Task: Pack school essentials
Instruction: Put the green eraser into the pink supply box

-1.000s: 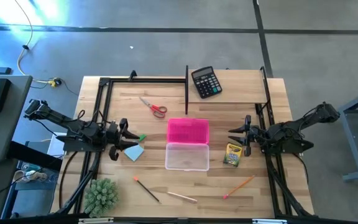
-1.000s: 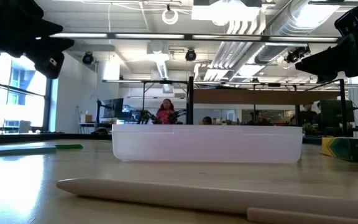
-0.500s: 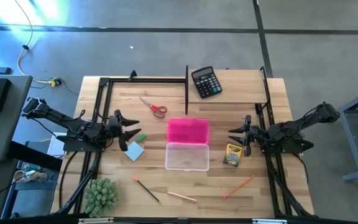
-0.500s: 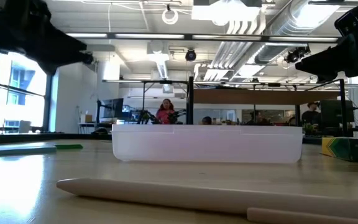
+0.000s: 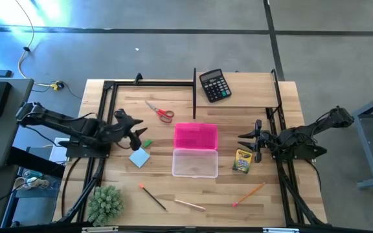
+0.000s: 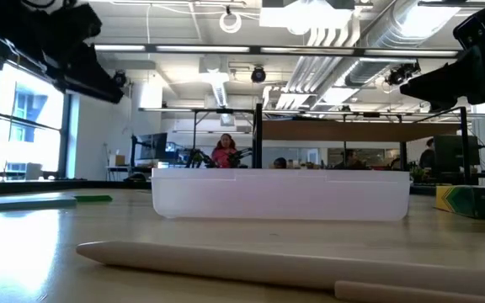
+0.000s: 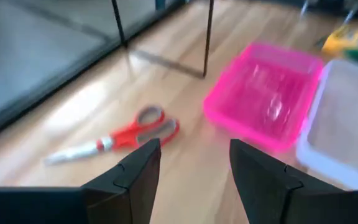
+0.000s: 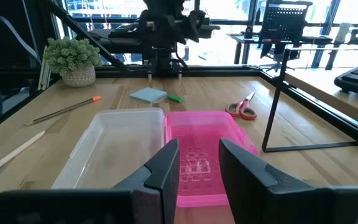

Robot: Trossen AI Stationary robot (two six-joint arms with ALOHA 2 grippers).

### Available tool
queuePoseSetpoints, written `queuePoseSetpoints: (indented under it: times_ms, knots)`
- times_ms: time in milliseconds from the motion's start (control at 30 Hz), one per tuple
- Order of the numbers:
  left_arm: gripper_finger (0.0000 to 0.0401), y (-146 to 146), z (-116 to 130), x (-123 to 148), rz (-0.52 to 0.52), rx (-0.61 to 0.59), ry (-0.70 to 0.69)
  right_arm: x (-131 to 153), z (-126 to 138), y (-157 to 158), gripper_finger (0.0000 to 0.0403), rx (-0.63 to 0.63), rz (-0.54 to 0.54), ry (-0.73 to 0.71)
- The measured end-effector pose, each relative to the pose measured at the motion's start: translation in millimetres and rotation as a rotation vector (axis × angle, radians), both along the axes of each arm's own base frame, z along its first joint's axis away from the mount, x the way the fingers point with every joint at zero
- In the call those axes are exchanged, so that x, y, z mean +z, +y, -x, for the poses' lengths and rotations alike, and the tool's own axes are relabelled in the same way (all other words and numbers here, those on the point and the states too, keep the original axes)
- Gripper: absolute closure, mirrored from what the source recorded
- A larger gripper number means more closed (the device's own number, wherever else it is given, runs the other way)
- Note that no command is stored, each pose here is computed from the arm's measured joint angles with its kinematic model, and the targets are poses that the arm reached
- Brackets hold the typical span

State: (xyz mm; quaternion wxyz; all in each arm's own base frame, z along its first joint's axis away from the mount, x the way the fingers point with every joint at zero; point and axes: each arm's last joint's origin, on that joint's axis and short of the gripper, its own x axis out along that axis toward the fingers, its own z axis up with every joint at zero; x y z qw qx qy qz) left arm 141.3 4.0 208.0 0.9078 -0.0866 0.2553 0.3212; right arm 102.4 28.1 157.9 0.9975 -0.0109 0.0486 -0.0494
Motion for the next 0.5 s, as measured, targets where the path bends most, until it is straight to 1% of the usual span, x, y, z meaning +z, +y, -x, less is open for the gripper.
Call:
queuePoseSetpoints:
  times_ms: [200, 400, 500]
  knots:
    - [0.0221, 7, -11, -15, 0.258, 0.012, 0.031, 0, 0, 0, 0.0298, 0.000, -0.001, -0.001]
    - [0.0222, 15, -19, -29, 0.402, 0.067, 0.097, 0, 0, 0, 0.0298, 0.000, 0.000, 0.000]
    - [0.0222, 18, -22, -36, 0.445, 0.096, 0.127, 0, 0, 0, 0.0298, 0.000, 0.000, 0.000]
